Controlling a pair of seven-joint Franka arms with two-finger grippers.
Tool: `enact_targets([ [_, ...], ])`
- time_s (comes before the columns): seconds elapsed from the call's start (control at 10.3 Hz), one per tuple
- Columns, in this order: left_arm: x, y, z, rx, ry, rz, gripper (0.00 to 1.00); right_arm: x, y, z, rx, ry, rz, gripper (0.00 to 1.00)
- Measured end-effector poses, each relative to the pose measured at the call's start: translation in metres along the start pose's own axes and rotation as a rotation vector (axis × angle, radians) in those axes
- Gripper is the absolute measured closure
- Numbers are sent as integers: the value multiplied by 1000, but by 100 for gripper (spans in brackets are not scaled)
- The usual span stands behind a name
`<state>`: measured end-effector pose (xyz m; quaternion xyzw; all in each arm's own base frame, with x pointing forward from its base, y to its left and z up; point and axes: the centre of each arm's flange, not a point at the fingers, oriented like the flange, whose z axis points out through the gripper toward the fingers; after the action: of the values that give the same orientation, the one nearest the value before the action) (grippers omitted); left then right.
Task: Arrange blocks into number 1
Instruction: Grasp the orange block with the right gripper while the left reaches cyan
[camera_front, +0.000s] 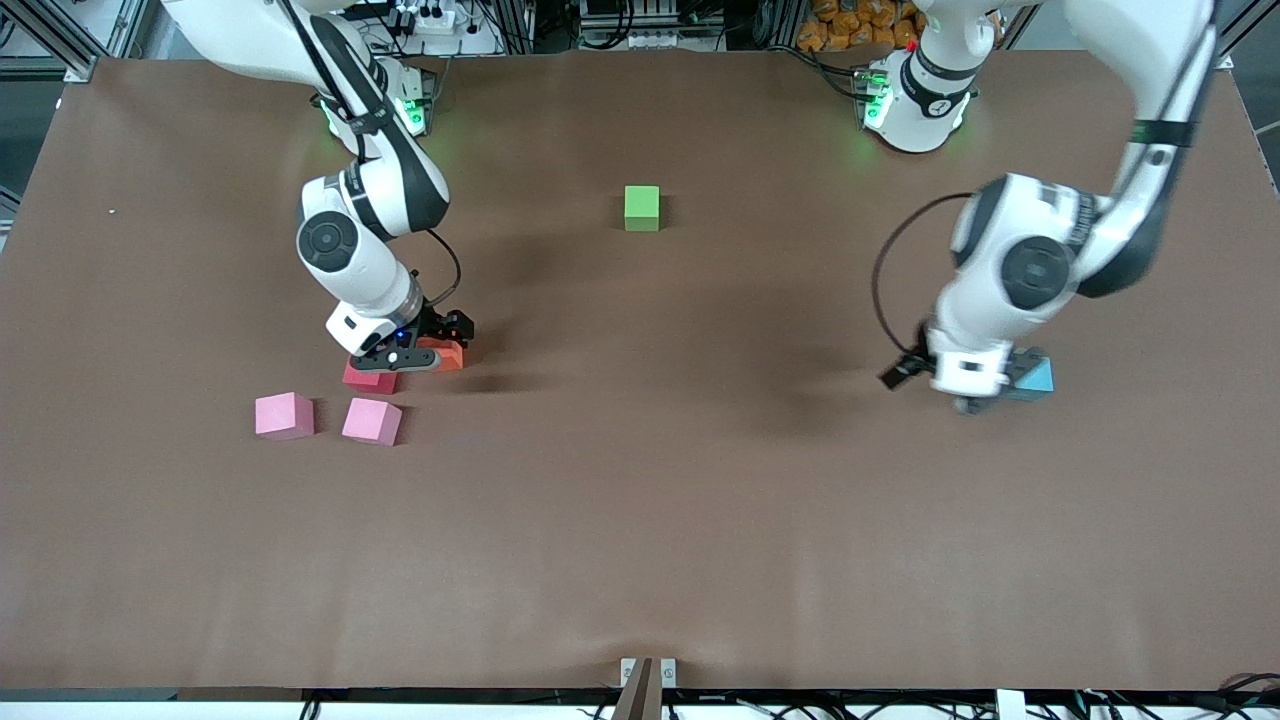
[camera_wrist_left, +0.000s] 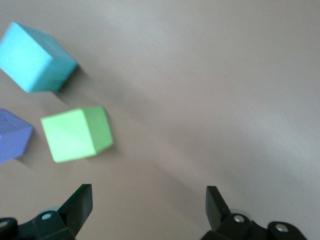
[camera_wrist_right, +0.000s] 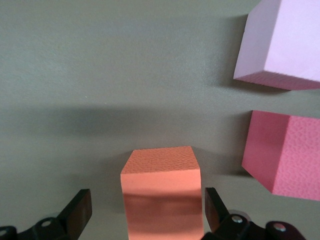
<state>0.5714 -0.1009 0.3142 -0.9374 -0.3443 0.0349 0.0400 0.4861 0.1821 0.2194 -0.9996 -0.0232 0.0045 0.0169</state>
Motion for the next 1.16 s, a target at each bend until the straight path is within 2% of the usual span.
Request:
enact_targets([
  [0.19,35,-33,7,2,-17,-82,0,-1,0,4,-1,-3,-1,0],
  [0.58,81,-87,32,1,-51,-238,0,-2,1,9,-1,0,0,0],
  [0.77,111,-118,37,-35,-40,-402,0,-6,3,19,-3,-2,1,8],
  [0.87,118,-124,40,-51,-36,-492,0,-7,4,21,-4,-4,2,19],
  [0.97,121,-124,45,-64,-37,-573,0,-7,4,22,-4,-5,3,22],
  [1.06,122,-121,54,-74,-45,-652,0,-6,5,22,-4,-4,4,36],
  [1.16,124,-118,64,-77,-58,-726,0,-6,5,21,-4,-2,5,37],
])
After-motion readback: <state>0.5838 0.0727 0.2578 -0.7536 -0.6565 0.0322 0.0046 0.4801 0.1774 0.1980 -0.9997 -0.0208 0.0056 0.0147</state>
